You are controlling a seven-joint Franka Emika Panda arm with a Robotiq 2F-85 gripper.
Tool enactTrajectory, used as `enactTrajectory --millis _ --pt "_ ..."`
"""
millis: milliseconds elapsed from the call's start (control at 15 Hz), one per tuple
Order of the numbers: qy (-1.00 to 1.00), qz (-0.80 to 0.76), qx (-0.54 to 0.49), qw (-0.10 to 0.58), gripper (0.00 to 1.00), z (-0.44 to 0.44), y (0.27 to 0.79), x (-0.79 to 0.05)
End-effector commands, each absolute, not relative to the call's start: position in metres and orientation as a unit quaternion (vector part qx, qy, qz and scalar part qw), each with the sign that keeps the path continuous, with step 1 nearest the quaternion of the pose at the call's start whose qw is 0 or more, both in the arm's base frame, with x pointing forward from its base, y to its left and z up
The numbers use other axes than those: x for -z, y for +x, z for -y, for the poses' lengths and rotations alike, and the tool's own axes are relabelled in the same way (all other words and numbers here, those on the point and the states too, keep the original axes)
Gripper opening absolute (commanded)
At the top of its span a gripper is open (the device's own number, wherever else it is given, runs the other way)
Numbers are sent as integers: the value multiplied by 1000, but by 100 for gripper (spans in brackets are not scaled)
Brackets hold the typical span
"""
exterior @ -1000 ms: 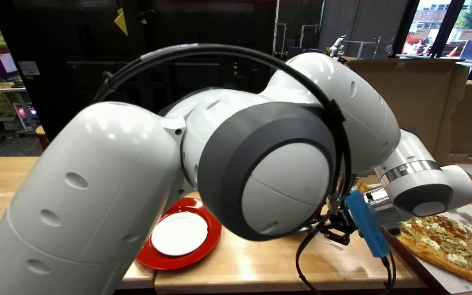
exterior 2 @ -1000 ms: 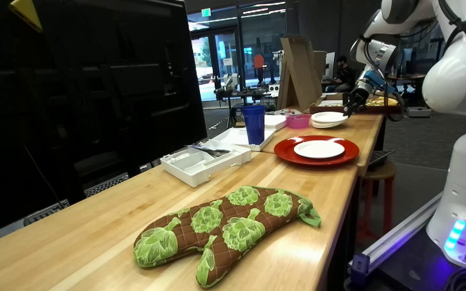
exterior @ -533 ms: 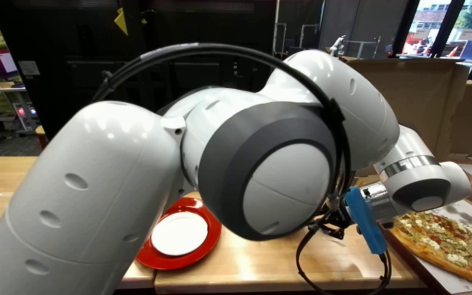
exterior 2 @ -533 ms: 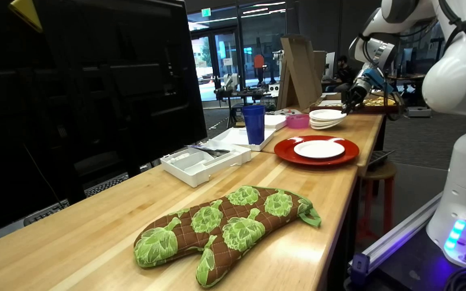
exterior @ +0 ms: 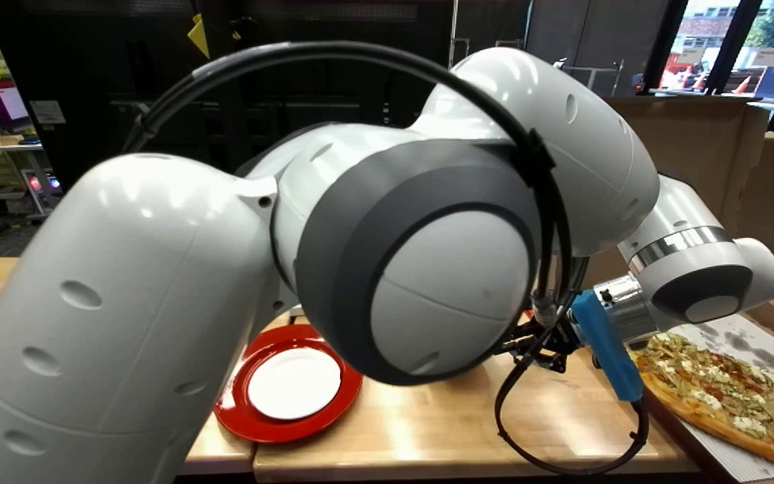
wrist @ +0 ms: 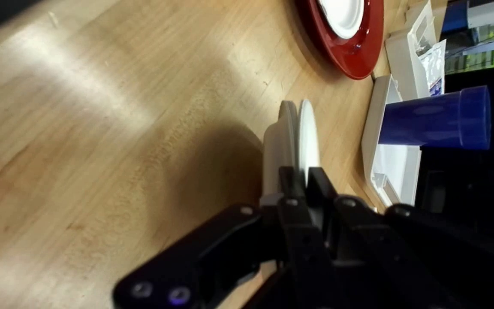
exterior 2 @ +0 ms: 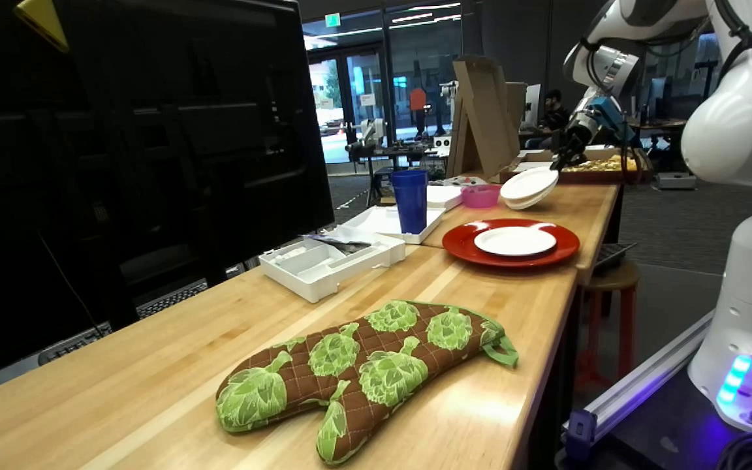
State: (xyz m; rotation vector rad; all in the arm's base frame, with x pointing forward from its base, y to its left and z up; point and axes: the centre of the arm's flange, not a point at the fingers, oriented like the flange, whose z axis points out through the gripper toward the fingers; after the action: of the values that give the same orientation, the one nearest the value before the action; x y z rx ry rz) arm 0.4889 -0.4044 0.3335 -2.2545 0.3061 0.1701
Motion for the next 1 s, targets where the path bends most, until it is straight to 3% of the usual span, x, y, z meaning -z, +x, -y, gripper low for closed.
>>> enactTrajectory --millis 0,933 --pt "-899 -99 -55 423 3 395 479 -356" --pt "-901 -78 -59 423 3 392 484 -362"
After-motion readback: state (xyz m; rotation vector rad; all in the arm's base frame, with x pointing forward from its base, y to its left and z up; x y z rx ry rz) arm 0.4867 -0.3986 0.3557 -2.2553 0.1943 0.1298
